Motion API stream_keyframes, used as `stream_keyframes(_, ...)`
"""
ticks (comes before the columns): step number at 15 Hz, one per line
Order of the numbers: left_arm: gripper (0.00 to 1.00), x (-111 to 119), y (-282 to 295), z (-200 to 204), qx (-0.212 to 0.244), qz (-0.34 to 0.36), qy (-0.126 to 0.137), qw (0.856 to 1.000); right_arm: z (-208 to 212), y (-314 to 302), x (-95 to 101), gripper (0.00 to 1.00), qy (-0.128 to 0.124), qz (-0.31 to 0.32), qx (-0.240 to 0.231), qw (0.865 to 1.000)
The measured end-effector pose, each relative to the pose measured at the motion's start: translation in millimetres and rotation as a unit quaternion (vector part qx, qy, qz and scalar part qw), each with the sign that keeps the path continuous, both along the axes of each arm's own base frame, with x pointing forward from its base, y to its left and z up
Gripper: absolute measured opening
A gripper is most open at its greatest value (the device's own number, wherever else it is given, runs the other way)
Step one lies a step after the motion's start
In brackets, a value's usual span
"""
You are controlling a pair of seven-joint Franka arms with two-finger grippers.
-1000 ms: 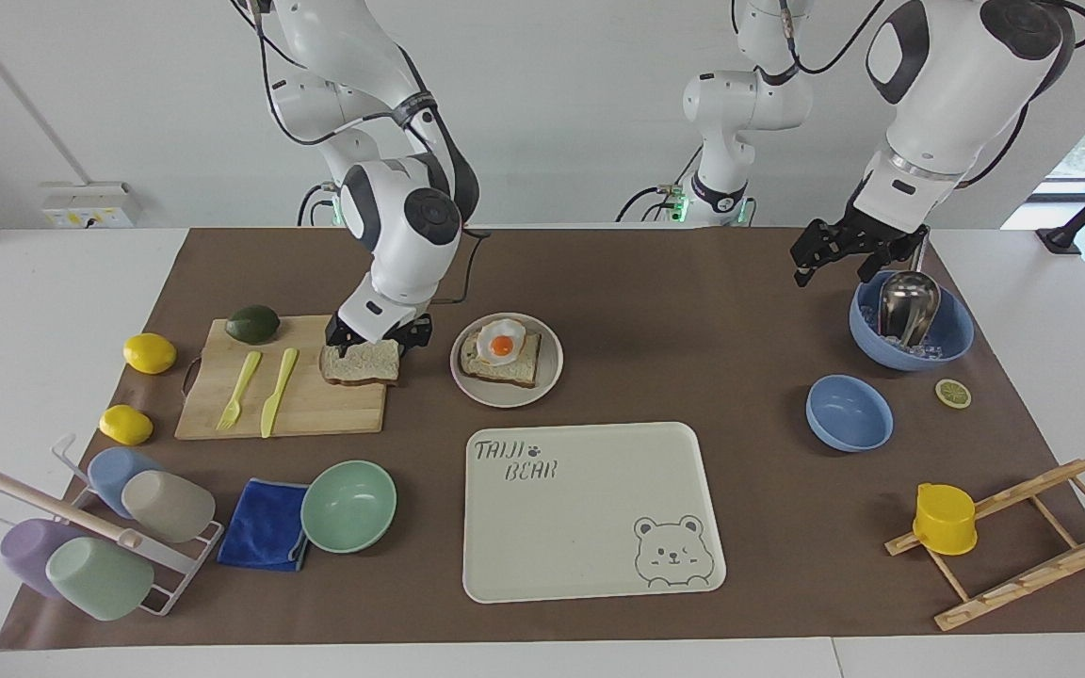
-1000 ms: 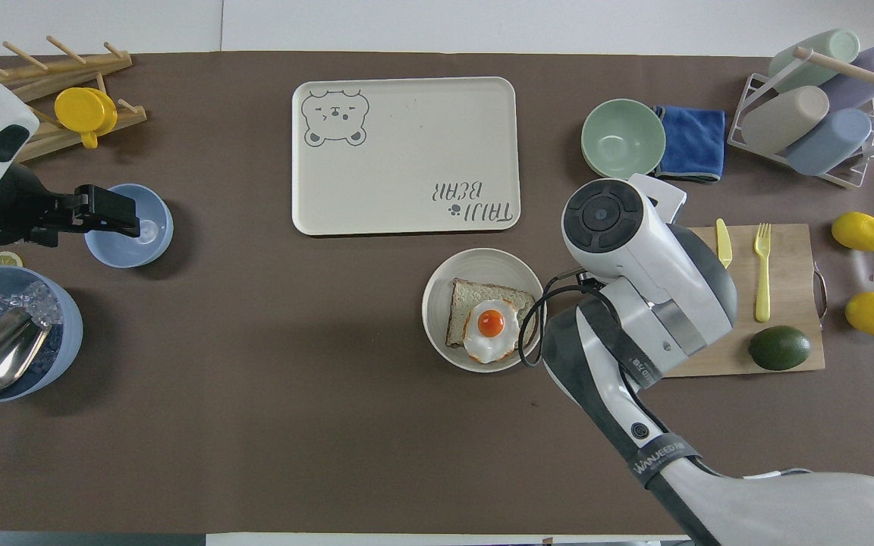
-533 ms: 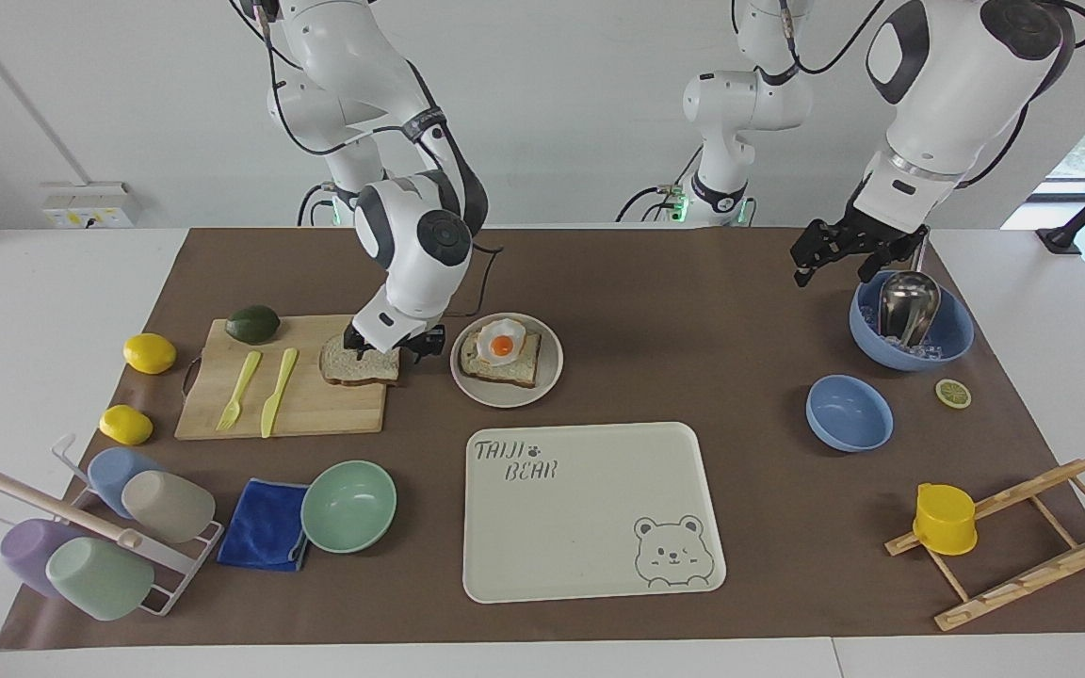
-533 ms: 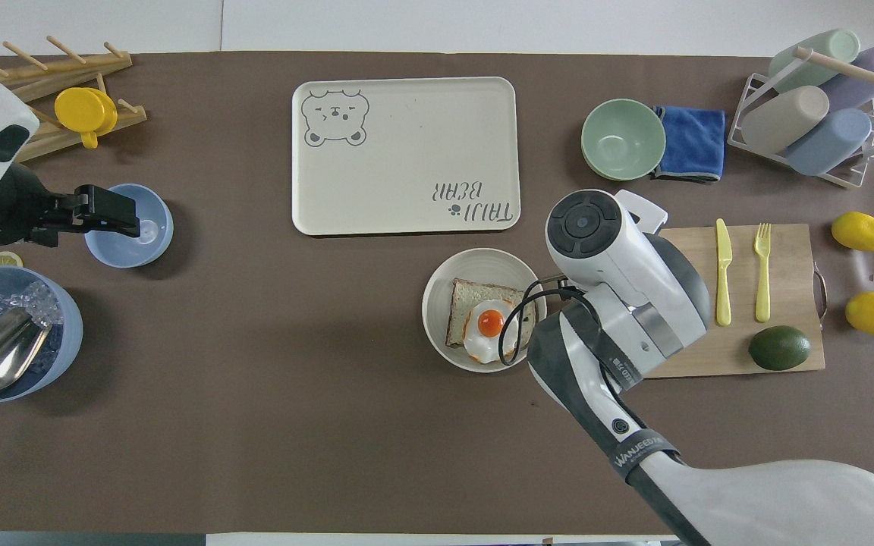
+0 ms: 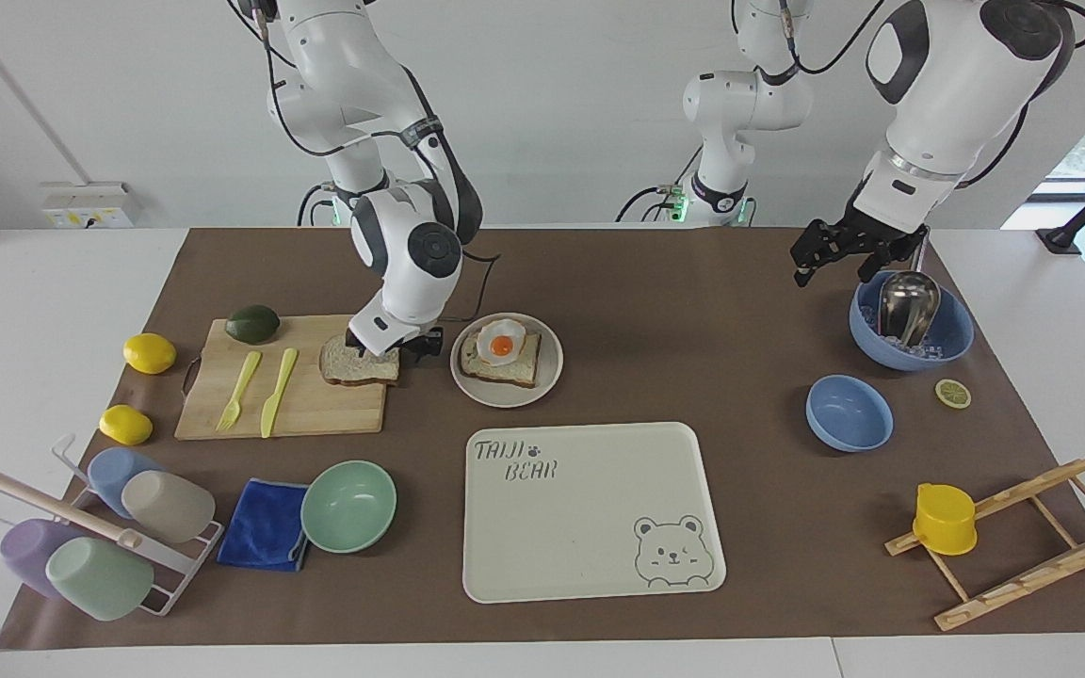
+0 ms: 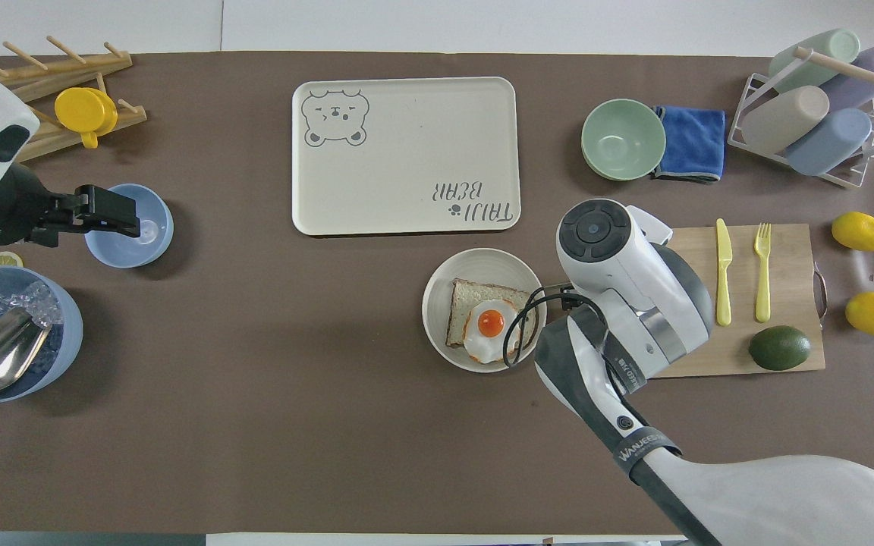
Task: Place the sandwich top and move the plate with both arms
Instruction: 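Carry the bread slice with the right gripper over the egg plate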
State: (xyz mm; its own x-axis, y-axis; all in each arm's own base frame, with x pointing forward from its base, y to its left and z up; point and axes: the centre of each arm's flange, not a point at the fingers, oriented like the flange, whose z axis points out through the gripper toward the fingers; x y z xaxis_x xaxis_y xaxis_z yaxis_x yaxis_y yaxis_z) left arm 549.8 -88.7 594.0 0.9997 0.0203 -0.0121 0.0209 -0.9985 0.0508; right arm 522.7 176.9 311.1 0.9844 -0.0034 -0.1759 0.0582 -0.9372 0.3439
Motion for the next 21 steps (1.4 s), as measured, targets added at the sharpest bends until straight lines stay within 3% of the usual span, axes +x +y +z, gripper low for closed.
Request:
stream_keyframes(9,1.0,0.0,0.0,0.0,0.0,0.0,0.0,1.0,-15.3,-7.1,-8.6,0.97,0.013,-0.014,0.01,1.0)
stream_keyframes(13,1.0,0.0,0.0,0.0,0.0,0.0,0.0,1.0,-20.8,-8.5,-12.4,0.81,0.017,-0.014,0.009,1.0)
stream_keyframes(14,1.0,0.0,0.0,0.0,0.0,0.0,0.0,1.0,-21.8,-8.4,-12.6,0.81,0.015,-0.013,0.01,1.0)
stream_keyframes(15,1.0,0.0,0.0,0.0,0.0,0.0,0.0,1.0,-21.9,-8.4,-12.6,0.76,0.014,-0.013,0.011,1.0)
stream_keyframes(21,1.0,-0.4,0.1,-0.4,0.0,0.0,0.002,1.0,-9.4,-5.6,-12.7,0.18,0.005,-0.011,0.017,1.0)
